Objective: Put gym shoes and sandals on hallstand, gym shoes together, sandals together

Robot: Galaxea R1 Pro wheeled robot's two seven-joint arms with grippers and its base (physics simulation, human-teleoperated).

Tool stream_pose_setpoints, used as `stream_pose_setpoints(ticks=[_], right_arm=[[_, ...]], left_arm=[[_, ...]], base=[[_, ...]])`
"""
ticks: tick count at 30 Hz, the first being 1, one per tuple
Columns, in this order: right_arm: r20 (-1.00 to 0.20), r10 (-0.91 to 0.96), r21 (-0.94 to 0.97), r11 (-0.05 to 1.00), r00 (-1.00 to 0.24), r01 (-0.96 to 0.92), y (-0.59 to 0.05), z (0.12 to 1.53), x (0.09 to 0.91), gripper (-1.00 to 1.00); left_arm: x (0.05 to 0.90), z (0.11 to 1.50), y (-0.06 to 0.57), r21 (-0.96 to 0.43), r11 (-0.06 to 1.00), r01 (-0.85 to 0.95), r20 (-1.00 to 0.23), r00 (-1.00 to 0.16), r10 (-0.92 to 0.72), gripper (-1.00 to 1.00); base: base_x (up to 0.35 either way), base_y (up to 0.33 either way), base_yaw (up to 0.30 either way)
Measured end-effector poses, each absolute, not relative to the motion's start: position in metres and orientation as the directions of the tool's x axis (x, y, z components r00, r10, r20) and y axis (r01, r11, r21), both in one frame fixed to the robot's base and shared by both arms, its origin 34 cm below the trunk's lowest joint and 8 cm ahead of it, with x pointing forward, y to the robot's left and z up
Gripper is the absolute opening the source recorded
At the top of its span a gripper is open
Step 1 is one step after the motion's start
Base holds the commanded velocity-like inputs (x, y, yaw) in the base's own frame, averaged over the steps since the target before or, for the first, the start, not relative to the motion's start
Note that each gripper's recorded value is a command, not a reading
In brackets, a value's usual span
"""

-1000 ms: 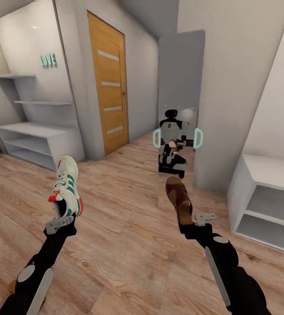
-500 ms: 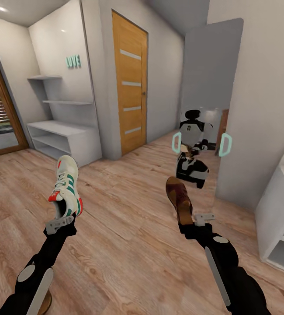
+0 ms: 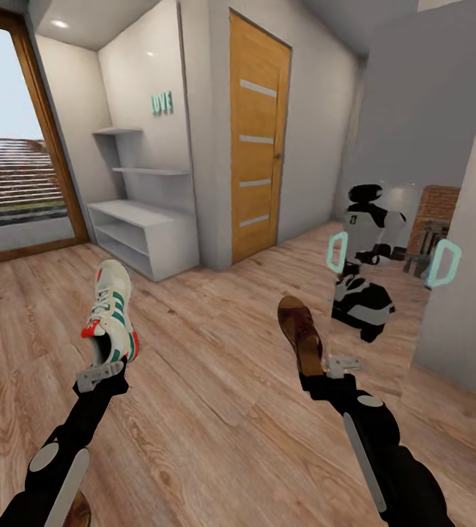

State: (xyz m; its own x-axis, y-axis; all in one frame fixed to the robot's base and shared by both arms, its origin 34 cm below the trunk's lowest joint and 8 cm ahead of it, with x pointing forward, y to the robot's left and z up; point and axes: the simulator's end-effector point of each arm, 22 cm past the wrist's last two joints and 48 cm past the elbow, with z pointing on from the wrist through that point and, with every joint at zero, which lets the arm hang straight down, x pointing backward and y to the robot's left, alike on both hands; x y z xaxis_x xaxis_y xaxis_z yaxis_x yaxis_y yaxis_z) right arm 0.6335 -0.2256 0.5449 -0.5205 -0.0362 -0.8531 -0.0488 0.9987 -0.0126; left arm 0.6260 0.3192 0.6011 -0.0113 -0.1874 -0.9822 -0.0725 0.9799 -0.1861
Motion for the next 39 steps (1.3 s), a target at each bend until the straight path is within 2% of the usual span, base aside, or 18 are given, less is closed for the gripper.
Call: stream_pose_setpoints(ticks=[39], right_arm=[[-0.853, -0.037, -0.014, 0.999, -0.521, -0.048, -0.2259, 0.5449, 0.6335, -1.00]], left_arm=[[0.6260, 0.6009, 0.3189, -0.186, 0.980, -0.072, -0.982, -0.012, -0.187, -1.00]], base=[[0.347, -0.141, 0.292]])
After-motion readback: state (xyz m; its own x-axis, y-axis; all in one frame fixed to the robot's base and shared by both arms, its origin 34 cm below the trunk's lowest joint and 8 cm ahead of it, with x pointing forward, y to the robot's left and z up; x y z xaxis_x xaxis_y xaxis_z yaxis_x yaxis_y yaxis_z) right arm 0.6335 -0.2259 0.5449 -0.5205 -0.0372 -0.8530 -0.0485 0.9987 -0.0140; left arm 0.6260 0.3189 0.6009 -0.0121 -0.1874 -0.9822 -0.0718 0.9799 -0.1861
